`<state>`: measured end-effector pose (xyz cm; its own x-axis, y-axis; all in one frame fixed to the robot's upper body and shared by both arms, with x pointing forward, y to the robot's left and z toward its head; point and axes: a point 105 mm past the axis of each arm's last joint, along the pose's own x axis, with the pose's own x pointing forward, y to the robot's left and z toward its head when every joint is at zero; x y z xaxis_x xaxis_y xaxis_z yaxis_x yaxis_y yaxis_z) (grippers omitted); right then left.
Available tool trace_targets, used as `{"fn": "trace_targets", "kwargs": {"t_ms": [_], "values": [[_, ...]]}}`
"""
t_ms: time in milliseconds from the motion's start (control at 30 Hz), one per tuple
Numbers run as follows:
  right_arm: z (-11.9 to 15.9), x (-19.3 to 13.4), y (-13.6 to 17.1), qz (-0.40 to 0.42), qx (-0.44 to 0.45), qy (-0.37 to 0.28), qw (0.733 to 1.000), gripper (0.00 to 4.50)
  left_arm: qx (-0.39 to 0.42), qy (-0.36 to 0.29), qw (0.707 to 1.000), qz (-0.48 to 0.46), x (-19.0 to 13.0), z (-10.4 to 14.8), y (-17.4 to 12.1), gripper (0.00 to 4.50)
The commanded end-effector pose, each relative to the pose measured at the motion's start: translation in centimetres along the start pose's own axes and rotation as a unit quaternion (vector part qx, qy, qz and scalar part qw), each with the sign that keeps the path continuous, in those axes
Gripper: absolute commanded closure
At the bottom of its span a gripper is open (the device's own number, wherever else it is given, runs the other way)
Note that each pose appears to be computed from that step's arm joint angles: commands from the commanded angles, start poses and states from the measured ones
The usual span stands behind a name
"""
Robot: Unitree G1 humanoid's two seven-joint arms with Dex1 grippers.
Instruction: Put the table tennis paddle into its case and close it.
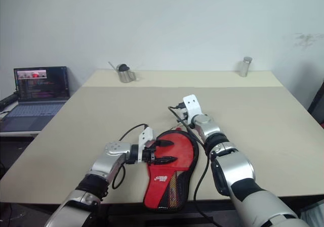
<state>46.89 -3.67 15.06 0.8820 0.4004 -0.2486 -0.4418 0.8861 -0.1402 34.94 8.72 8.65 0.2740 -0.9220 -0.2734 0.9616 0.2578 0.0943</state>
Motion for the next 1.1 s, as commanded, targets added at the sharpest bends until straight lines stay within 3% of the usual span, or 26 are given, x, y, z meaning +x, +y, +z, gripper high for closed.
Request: {"fn": "trace_targets", "kwargs": {"t_ms": [33, 167, 367, 733, 1100], "values": [[2.4, -0.5, -1.1, -0.005, 0.008, -0.039, 0.999, 4.48, -0.028, 0.022, 0.999, -0.003, 0.5, -1.7, -0.4, 0.67], [2.2, -1.2, -2.3, -0.007, 0.003, -0.041, 0.999, 4.48, -0.030, 0.022, 0.999, -0.003, 0.8, -1.8, -0.4, 0.67], [-0.3, -3.0, -4.9, -0.025, 0.002, -0.015, 1.000, 4.48, -0.036, 0.020, 0.999, -0.008, 1.1, -1.9, -0.4, 0.67], [-1.2, -8.8, -8.0, -0.055, 0.014, 0.000, 0.998, 4.48, -0.036, 0.016, 0.999, -0.012, 2.0, -1.6, -0.3, 0.67], [-3.6, -15.3, -7.2, -0.010, 0.013, 0.063, 0.998, 4.48, -0.036, 0.006, 0.999, -0.007, 2.7, -1.0, 0.4, 0.67]]}}
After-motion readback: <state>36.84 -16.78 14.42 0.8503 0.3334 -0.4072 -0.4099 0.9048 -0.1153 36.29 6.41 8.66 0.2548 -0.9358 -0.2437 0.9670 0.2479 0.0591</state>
